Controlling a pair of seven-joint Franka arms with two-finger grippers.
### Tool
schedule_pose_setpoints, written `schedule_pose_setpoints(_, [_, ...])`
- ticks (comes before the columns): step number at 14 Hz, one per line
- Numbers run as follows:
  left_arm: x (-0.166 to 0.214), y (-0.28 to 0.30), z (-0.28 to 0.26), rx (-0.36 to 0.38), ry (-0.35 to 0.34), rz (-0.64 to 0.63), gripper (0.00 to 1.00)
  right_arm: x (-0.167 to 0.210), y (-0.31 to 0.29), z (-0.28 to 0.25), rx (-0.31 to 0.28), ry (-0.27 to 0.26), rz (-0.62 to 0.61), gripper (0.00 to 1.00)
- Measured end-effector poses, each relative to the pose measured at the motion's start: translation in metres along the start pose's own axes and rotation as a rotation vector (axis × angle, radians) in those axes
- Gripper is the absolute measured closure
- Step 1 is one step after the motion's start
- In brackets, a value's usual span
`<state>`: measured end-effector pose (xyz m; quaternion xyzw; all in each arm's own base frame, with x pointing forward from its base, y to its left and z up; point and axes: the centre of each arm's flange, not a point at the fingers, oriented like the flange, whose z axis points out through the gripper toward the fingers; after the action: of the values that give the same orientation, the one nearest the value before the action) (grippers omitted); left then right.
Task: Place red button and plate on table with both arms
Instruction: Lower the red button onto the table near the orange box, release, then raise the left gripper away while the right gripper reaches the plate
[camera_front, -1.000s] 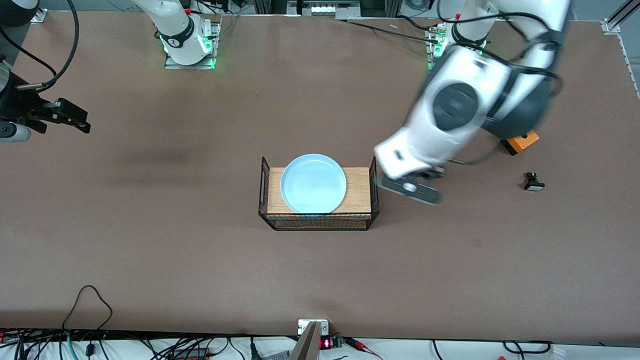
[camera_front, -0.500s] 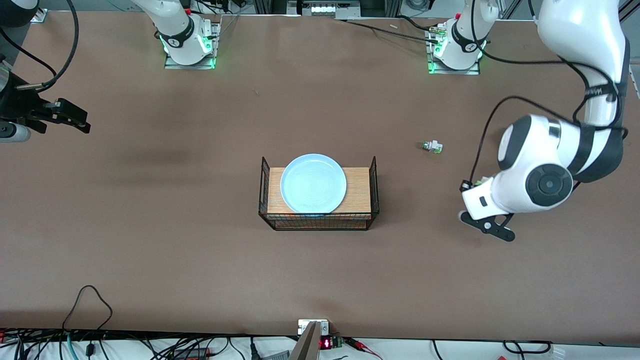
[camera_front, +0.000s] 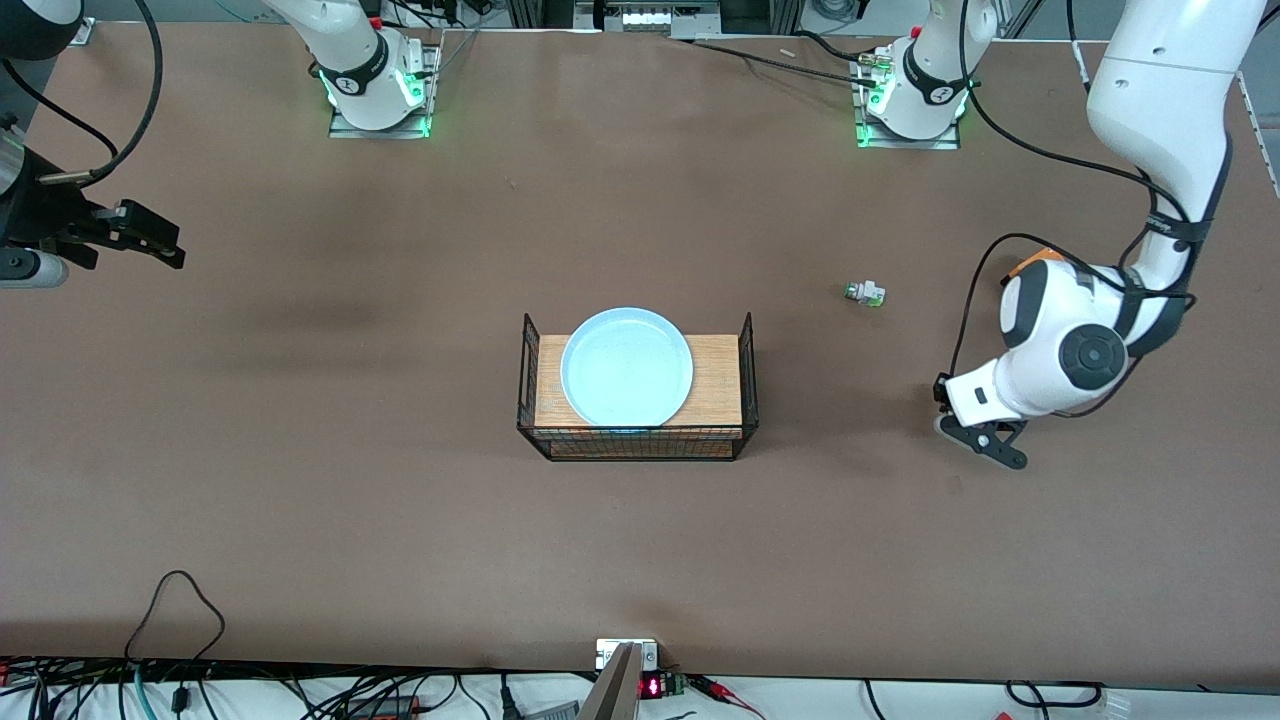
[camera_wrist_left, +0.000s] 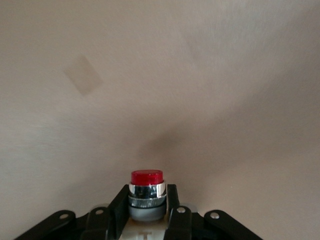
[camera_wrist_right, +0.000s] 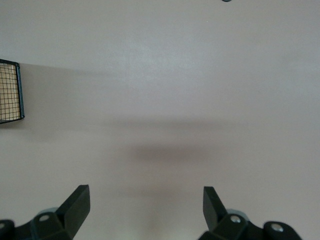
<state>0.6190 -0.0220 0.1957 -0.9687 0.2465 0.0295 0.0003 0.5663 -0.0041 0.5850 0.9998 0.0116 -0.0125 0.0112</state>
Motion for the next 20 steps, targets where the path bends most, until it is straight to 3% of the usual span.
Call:
schedule_pose_setpoints(2, [-0.005,0.005,0.01,-0.004,0.005,0.003,0.63,0.002,0.0,0.004,0.0,-0.006,0.0,0.0])
schedule_pose_setpoints(6, [0.0,0.006,-0.011,0.001,0.0,0.009,0.26,0.002,0.0,0.005,0.001,-0.008,0.0,0.0])
schedule_pose_setpoints(9, [0.018,0.019,-0.089,-0.011,-0.098,-0.028,0.0,0.002,-0.001,0.005,0.001,-0.01,-0.001,0.0])
schedule_pose_setpoints(12, [0.034,0.05,-0.191,-0.017,-0.192,-0.132,0.0,0.003,-0.011,0.007,0.004,-0.015,0.005,0.0])
schedule_pose_setpoints(14, [0.033,0.062,-0.239,-0.03,-0.232,-0.183,0.0,0.003,-0.048,0.009,0.016,-0.021,0.076,0.0])
schedule_pose_setpoints(17, [0.027,0.062,-0.295,-0.036,-0.246,-0.23,0.0,-0.004,-0.13,0.015,0.07,-0.052,0.233,0.0])
schedule_pose_setpoints(20, [0.015,0.065,-0.34,-0.013,-0.209,-0.244,0.0,-0.016,-0.21,0.026,0.104,-0.097,0.422,0.0])
